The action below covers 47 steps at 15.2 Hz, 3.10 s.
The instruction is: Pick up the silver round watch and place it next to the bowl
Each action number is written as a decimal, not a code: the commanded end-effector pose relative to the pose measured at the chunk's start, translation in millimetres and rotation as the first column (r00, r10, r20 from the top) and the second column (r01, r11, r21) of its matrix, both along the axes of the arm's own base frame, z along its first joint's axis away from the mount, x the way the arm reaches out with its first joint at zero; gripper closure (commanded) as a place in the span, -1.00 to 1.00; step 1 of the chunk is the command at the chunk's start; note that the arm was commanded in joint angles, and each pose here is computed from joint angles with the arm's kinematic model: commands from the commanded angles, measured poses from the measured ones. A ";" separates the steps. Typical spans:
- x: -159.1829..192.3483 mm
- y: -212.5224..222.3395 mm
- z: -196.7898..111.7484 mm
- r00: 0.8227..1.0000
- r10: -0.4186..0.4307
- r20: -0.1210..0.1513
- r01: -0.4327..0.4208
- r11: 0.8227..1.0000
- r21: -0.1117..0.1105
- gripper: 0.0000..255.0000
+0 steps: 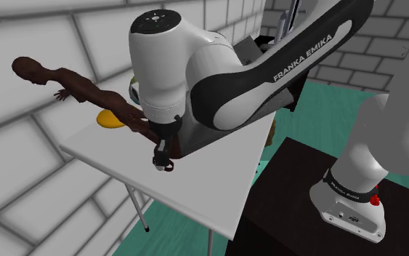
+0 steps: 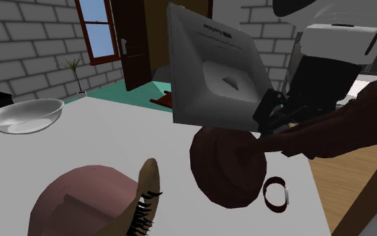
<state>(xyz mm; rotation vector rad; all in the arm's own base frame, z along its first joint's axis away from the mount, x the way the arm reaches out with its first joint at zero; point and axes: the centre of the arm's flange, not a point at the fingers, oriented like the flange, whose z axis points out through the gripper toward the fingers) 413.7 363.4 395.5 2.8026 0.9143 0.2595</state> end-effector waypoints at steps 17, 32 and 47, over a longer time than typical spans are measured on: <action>10.1 -11.6 53.5 0.997 -0.017 -0.081 0.014 0.999 -0.033 1.00; 86.2 -150.5 68.1 0.997 -0.017 -0.081 0.014 0.999 -0.033 1.00; 165.4 -300.6 70.1 0.996 -0.018 -0.082 0.016 0.999 -0.032 1.00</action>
